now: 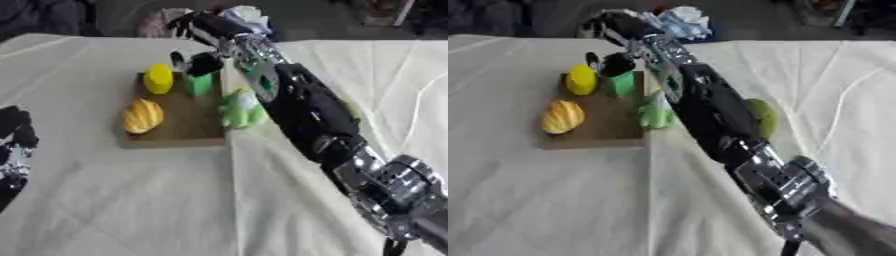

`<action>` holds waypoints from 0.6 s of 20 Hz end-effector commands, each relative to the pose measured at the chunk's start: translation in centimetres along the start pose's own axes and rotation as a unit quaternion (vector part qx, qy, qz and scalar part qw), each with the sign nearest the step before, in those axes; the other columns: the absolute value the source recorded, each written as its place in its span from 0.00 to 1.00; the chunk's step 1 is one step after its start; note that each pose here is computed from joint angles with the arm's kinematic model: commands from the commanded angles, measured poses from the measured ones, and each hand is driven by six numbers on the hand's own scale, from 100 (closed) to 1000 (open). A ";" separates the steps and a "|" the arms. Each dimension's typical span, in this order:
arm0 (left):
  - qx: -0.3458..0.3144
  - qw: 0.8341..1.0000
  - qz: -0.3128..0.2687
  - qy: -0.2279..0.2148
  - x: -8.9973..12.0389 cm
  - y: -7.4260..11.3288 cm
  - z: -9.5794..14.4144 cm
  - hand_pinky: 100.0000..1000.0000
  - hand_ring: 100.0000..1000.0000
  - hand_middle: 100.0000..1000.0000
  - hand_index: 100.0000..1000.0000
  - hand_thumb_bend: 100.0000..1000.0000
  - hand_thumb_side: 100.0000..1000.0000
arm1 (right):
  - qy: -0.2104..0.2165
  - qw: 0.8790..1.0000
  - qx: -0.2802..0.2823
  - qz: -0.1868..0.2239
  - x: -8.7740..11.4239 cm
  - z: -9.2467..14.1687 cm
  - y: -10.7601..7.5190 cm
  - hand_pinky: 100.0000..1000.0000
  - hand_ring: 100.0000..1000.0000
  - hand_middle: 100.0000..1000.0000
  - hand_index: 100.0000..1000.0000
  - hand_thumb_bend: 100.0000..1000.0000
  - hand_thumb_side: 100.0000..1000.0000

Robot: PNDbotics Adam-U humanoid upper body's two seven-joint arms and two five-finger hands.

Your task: Pick up objects on the table and place them in the box.

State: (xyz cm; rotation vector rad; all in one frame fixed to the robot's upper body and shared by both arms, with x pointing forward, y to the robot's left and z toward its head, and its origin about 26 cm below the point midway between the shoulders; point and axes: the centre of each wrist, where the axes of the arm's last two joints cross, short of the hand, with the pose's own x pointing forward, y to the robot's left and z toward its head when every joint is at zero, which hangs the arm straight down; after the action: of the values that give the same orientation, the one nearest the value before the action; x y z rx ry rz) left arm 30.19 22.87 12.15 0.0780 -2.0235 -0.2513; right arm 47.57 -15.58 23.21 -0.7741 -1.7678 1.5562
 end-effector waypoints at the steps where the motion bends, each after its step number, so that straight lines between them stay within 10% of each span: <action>1: 0.014 1.000 -0.015 -0.007 0.4 0.9 0.0 0.69 0.80 0.69 0.78 0.16 0.33 | -0.029 0.999 0.017 0.025 -0.3 1.9 -3.2 0.78 0.79 0.77 0.94 0.00 0.35; 12: 0.024 0.999 -0.023 0.008 -0.2 1.3 0.5 0.69 0.80 0.69 0.78 0.16 0.33 | -0.076 0.969 0.225 0.065 -0.6 6.1 -1.3 0.85 0.86 0.87 0.99 0.14 0.51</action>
State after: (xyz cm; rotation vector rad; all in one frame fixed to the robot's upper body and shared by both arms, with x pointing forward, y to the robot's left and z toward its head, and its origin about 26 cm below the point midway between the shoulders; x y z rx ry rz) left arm 29.87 23.80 11.52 0.1351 -1.9979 -0.2232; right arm 43.41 -19.63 22.48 -0.5308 -1.4211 2.0107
